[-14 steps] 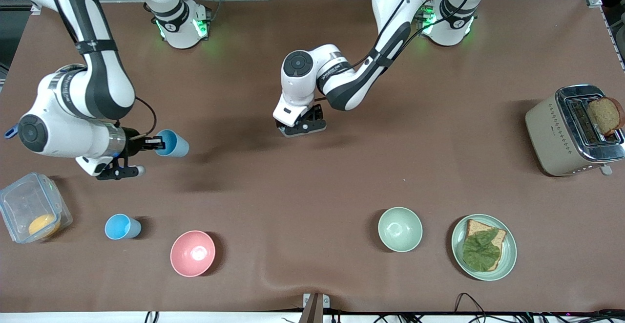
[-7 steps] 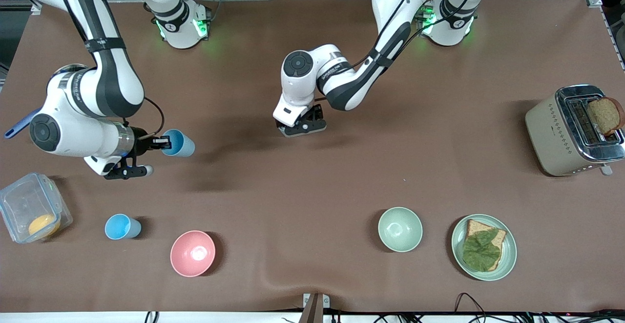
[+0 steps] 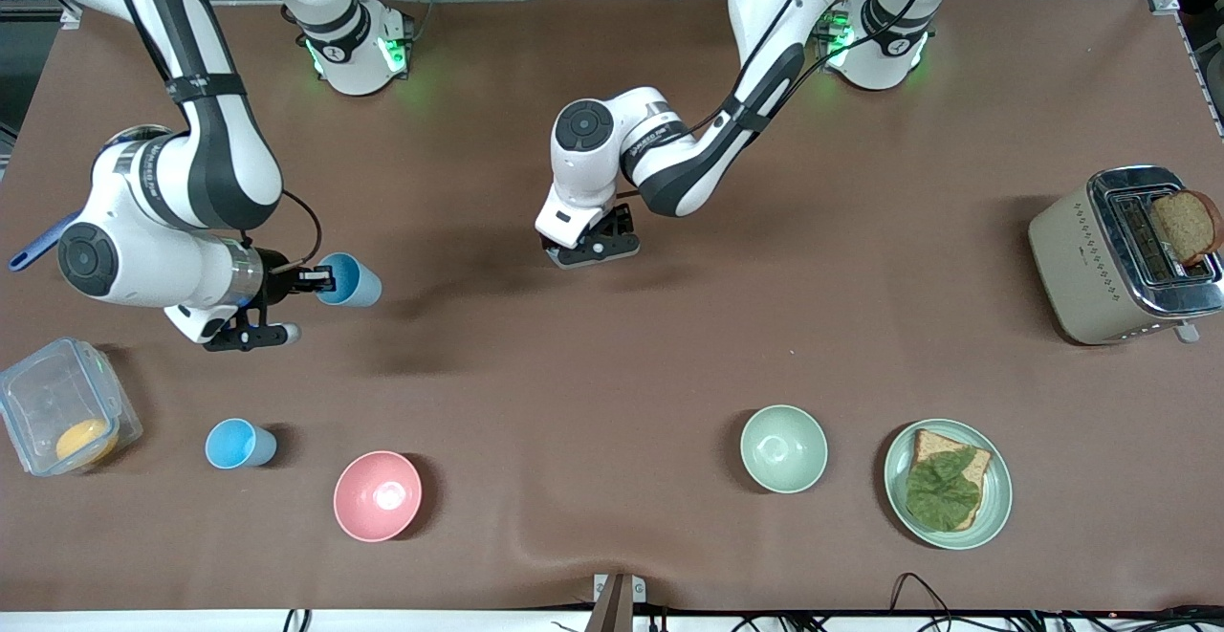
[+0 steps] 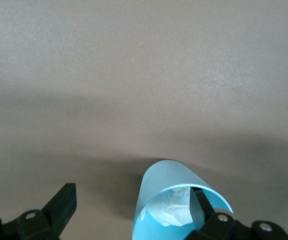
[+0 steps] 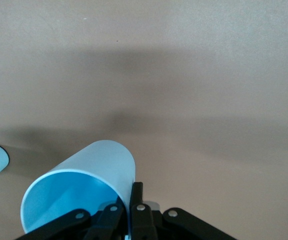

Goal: Stack blue cups with both arms
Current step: 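Lower the blue cup onto the table and open the left gripper, then move the right gripper's cup over the placed cup while the left gripper withdraws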

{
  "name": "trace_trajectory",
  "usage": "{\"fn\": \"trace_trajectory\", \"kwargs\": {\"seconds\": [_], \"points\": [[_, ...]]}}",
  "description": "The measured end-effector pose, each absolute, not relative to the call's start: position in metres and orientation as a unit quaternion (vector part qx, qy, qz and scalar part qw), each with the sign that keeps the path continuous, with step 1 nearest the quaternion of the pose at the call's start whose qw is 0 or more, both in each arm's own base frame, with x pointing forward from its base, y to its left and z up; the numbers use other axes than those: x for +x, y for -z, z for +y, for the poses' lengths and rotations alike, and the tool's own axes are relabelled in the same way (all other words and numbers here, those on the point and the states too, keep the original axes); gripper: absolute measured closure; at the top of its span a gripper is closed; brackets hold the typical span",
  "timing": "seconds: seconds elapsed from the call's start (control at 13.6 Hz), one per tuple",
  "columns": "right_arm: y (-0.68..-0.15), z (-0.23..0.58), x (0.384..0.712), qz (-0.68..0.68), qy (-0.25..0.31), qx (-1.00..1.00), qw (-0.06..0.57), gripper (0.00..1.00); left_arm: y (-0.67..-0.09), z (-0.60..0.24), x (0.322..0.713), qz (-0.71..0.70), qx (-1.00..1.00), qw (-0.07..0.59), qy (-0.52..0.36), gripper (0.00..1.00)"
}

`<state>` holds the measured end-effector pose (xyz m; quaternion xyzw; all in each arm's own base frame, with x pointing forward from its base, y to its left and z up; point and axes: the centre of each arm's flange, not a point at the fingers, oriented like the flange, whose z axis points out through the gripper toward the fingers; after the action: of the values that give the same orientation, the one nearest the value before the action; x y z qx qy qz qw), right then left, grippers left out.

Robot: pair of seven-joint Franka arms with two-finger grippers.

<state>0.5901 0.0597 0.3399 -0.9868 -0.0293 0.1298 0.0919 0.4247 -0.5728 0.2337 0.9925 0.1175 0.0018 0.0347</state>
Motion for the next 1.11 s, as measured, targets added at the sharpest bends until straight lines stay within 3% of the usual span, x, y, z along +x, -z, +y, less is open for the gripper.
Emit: {"fn": "trace_trajectory", "kwargs": {"seconds": [0.15,0.29,0.44,0.81,1.11], "points": [[-0.34,0.06,0.59,-0.029,-0.13,-0.987,0.092,0.97,-0.243,-0.568,0.436,0.09,0.995,0.029,-0.015,0.0],[-0.339,0.059,0.59,-0.029,-0.13,-0.987,0.092,0.97,-0.319,-0.532,0.484,0.044,0.998,0.016,-0.044,0.0],[-0.339,0.059,0.59,-0.029,-0.13,-0.987,0.092,0.97,-0.376,-0.5,0.503,0.041,0.997,0.012,-0.061,0.0],[-0.339,0.066,0.589,-0.017,-0.132,-0.987,0.089,0.97,-0.364,-0.504,0.487,0.034,0.998,0.0,-0.051,0.0],[-0.344,0.157,0.579,0.039,-0.122,-0.99,0.065,0.97,-0.387,-0.473,0.517,0.066,0.996,0.008,-0.065,0.0]]}}
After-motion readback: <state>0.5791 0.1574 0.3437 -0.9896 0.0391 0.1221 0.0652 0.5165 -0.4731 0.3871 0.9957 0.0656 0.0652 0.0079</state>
